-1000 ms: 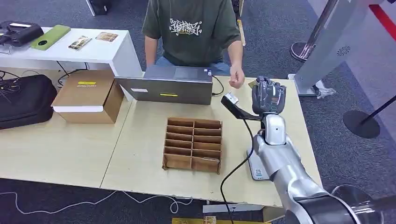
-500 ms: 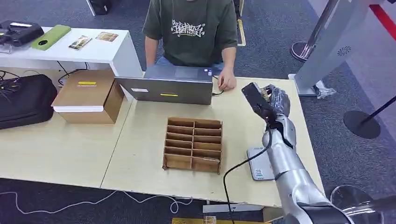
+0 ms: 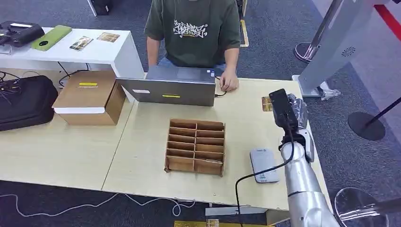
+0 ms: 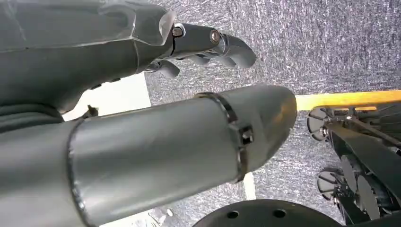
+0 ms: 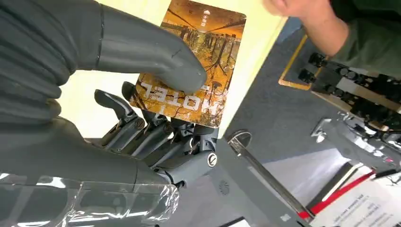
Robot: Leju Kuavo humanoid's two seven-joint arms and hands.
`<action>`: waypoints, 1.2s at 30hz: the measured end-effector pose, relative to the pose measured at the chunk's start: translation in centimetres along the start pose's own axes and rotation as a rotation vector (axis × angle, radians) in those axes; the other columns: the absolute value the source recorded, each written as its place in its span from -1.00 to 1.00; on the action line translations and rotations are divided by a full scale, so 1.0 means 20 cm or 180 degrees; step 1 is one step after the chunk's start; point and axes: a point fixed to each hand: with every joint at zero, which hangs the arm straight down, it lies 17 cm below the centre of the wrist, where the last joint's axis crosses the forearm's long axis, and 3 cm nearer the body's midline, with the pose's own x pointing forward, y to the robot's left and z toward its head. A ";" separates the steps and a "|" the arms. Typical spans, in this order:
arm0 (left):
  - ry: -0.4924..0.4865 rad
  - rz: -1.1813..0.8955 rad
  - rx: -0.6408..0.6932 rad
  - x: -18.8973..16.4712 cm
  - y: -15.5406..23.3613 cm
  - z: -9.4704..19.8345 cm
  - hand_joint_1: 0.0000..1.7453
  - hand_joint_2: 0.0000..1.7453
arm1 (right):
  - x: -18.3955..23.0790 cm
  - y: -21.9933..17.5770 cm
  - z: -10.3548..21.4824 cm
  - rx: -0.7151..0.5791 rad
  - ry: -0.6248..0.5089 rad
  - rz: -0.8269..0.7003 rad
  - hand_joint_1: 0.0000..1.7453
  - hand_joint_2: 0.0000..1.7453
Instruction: Pass the card to the sensor for recognition and then transmit it.
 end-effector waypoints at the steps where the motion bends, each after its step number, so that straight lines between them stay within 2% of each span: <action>1: 0.0000 0.0000 0.0000 0.00 0.00 0.00 -1.00 -1.00 | -0.03 0.00 0.03 0.0000 0.0036 0.0008 1.00 1.00; 9: -0.0004 0.0007 0.0018 0.00 0.00 0.00 -1.00 -1.00 | -0.18 -0.02 0.17 0.0038 0.0191 0.0078 1.00 1.00; 17: -0.0005 0.0020 0.0026 0.00 0.00 0.00 -1.00 -1.00 | -0.23 0.00 0.22 0.0089 0.0256 0.0096 1.00 1.00; 18: -0.0005 0.0029 0.0024 0.00 0.00 0.00 -1.00 -1.00 | -0.31 0.01 0.29 0.0150 0.0358 0.0135 1.00 1.00; 19: -0.0010 0.0060 0.0014 0.01 -0.02 -0.01 -1.00 -1.00 | -0.47 0.02 0.44 0.0264 0.0570 0.0169 1.00 1.00; 24: -0.0015 0.0109 0.0003 0.01 -0.04 -0.01 -1.00 -1.00 | -0.66 0.00 0.62 0.0381 0.0792 0.0118 1.00 1.00; 28: -0.0018 0.0140 -0.0007 0.01 -0.05 -0.01 -1.00 -1.00 | -0.73 0.00 0.70 0.0436 0.0875 0.0152 1.00 1.00; 36: -0.0017 0.0149 -0.0028 0.01 -0.07 -0.01 -1.00 -1.00 | -0.81 0.00 0.76 0.0479 0.1023 0.0186 1.00 1.00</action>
